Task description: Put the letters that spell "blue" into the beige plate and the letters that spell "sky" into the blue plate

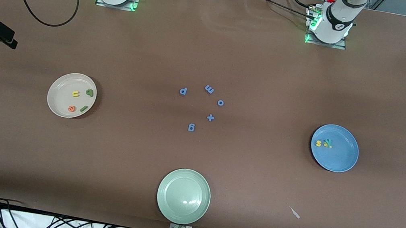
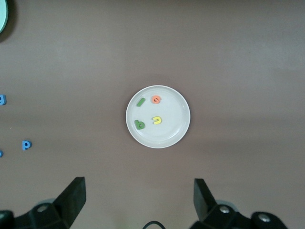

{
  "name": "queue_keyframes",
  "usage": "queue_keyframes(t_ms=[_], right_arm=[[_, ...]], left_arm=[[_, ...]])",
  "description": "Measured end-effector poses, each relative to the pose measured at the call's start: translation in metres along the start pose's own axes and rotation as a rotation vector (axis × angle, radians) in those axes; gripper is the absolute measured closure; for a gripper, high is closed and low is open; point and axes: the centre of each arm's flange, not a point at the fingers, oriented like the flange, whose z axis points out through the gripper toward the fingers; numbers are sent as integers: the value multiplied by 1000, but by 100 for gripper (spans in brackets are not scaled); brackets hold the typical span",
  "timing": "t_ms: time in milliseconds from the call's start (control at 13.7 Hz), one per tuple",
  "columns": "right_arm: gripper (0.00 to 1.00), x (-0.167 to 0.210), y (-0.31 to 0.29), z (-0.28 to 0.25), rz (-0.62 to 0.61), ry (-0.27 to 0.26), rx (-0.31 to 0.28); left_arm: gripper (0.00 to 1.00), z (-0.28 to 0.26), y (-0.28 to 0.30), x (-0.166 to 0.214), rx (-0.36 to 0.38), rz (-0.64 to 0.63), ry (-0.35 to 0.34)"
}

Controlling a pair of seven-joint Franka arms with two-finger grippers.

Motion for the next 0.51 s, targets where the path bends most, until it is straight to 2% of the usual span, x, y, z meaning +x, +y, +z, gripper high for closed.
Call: queue_keyframes(t_ms=[292, 511], right_arm=[[0, 0, -8, 7, -15, -16, 4], [0, 0, -9, 6, -15, -13, 4]], left_arm=[[0, -29, 0, -9, -49, 88, 16], [0, -49, 4, -22, -69, 85, 21]])
